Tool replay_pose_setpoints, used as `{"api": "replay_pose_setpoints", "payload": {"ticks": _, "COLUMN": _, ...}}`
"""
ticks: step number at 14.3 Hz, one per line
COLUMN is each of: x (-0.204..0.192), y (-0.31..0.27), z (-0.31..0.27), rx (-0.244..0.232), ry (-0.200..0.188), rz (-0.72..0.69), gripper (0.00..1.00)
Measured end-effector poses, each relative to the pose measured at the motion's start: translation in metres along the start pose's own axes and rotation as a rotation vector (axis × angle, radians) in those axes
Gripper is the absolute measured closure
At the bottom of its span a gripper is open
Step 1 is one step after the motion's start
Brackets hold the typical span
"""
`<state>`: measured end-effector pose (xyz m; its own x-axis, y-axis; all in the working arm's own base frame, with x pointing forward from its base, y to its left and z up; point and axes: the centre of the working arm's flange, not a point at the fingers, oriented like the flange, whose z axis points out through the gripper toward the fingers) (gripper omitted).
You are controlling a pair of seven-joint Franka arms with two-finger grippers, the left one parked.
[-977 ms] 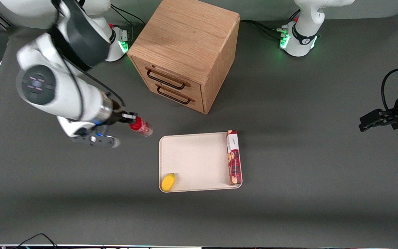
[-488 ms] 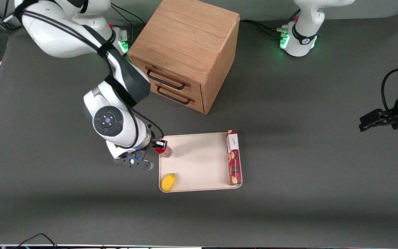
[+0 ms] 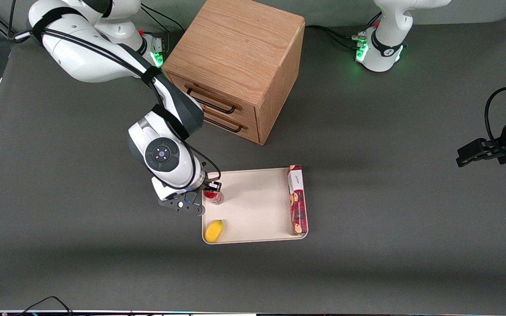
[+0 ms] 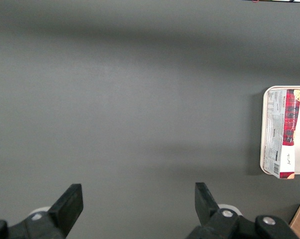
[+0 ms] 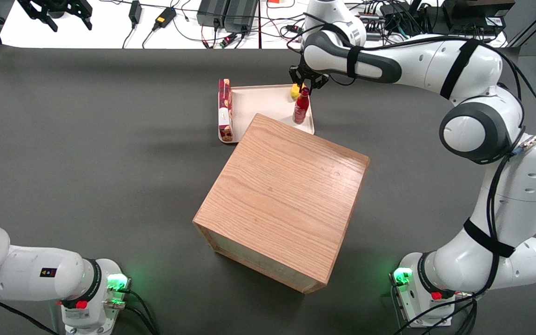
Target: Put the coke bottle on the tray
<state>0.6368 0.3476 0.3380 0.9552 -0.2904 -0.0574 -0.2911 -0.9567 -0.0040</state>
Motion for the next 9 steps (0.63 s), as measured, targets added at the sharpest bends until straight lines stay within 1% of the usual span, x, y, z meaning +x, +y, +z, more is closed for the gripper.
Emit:
{"api": "replay_pose_setpoints", "payload": {"ticks": 2, "x": 0.001, "y": 0.0, "z": -0.009, "rx": 0.007, "ry": 0.012, "rz": 0.001, "gripper": 0.38}}
{"api": "replay_pose_setpoints", "payload": {"ticks": 3, "x": 0.001, "y": 0.001, "z": -0.022, "rx": 0.012, "ry": 0.026, "rz": 0.002, "gripper": 0.29}}
{"api": "replay_pose_setpoints", "payload": {"ticks": 4, "x": -0.002, "y": 0.002, "z": -0.042, "rx": 0.012, "ry": 0.043, "rz": -0.002, "gripper": 0.18}}
{"api": "replay_pose_setpoints", "payload": {"ticks": 5, "x": -0.007, "y": 0.006, "z": -0.072, "rx": 0.001, "ry": 0.062, "rz": -0.014, "gripper": 0.08}}
{"api": "replay_pose_setpoints", "payload": {"ticks": 6, "x": -0.016, "y": 0.015, "z": -0.109, "rx": -0.021, "ry": 0.082, "rz": -0.04, "gripper": 0.0}}
{"api": "replay_pose_setpoints", "payload": {"ticks": 7, "x": -0.028, "y": 0.028, "z": -0.15, "rx": -0.05, "ry": 0.093, "rz": -0.068, "gripper": 0.0}}
{"api": "replay_pose_setpoints", "payload": {"ticks": 9, "x": -0.057, "y": 0.067, "z": -0.23, "rx": -0.078, "ry": 0.074, "rz": -0.13, "gripper": 0.0}}
